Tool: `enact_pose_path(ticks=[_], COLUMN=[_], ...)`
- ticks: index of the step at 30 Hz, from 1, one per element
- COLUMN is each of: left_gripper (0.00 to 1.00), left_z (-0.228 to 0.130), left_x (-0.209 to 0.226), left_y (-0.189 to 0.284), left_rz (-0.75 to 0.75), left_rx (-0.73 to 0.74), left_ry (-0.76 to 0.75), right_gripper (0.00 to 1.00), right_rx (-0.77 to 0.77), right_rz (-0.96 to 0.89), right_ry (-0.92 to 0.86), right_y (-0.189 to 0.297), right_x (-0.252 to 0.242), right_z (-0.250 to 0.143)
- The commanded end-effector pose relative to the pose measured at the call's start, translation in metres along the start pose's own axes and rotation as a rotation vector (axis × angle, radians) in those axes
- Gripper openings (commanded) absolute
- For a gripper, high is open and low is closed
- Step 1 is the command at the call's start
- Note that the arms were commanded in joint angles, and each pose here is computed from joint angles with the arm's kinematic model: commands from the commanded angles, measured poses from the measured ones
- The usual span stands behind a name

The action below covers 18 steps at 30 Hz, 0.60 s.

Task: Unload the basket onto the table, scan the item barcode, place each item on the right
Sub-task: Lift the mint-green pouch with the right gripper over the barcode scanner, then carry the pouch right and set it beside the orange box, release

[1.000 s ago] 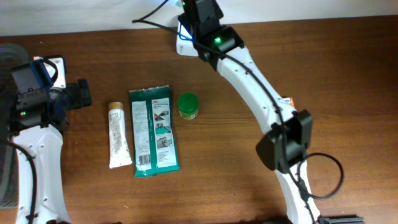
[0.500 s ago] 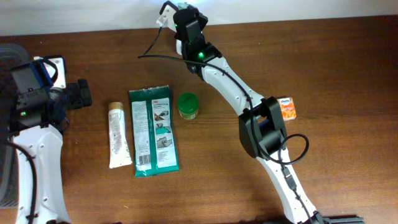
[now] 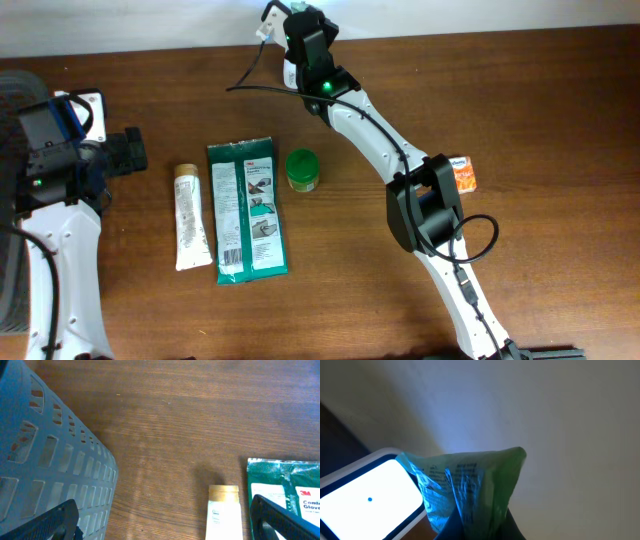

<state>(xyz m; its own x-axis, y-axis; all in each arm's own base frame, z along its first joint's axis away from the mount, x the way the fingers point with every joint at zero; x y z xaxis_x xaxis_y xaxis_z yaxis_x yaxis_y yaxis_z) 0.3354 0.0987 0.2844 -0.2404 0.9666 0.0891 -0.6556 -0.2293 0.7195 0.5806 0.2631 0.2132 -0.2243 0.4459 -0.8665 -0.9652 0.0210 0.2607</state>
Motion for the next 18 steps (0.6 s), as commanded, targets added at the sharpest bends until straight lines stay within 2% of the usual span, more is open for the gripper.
enact_pose_path(ticks=[1,9,14,18], left_gripper=[0.99,0.99,0.99,0.99], left_z=[0.006,0.006,0.006,0.006], left_x=[0.002,0.002,0.002,0.002], left_y=[0.008,0.008,0.008,0.008], left_rz=[0.009,0.009,0.009,0.009], left_rx=[-0.029,-0.029,-0.029,-0.029], left_ry=[-0.002,-0.002,-0.001,-0.001], right_gripper=[0.04,0.04,0.04,0.04], right_rx=[-0.031,-0.028,0.171,0.409], right_rz=[-0.036,-0.005,0.12,0.245], right_ry=[-0.142,-0.343,-0.659,-0.8], right_y=[0.018,0.088,0.156,0.187], right_x=[-0.04,-0.119,-0.154,-0.156], right_z=[0.012,0.028,0.0,-0.043])
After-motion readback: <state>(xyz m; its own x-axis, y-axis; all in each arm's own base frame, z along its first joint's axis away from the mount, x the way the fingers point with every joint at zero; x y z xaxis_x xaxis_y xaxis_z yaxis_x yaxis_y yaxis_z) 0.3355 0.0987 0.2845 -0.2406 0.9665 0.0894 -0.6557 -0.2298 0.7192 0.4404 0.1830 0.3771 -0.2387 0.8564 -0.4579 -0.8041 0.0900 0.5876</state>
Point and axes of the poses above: each gripper's point midway between its finger pads, its own y axis back along the fingers, its own x axis along the line the jaws close on, z = x × y, the point moved 9 cm from there along y, back along the fingers, and after that the axes turned 5 degrees about y, right-handed, at the moved point
